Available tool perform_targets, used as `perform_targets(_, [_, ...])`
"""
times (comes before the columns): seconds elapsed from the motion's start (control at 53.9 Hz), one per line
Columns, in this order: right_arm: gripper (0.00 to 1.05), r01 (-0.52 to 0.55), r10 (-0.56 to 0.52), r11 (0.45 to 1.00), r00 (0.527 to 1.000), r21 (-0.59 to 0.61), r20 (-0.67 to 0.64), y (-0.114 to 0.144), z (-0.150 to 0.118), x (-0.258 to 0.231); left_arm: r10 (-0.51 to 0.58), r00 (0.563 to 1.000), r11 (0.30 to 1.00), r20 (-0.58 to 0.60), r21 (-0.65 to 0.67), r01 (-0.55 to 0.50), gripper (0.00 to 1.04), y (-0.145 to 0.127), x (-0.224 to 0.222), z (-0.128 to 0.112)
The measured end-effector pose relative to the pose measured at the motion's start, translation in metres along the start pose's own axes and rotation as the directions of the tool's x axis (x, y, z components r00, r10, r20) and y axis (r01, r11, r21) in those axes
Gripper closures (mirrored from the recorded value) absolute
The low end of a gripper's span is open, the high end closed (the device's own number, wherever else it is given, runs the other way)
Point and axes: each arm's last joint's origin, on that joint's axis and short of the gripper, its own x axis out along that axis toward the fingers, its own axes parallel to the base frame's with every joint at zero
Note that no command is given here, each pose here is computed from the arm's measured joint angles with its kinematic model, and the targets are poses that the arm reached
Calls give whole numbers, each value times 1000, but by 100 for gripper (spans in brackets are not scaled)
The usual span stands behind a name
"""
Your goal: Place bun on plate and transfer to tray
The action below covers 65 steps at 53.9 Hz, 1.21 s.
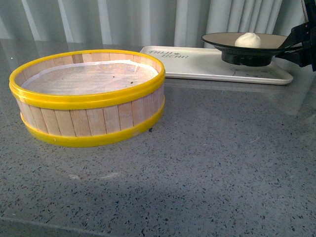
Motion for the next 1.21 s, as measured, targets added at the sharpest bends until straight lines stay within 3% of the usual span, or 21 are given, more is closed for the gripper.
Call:
perform_targets(1.039, [102, 67, -68, 997, 998, 37, 10, -18, 8, 8, 0, 1000, 1000, 0, 0, 0, 7, 0, 0, 0])
perform_targets(1.206, [78, 60, -61, 997, 998, 39, 14, -16, 11, 7, 0, 1000, 1000, 0, 0, 0, 7, 0, 0, 0])
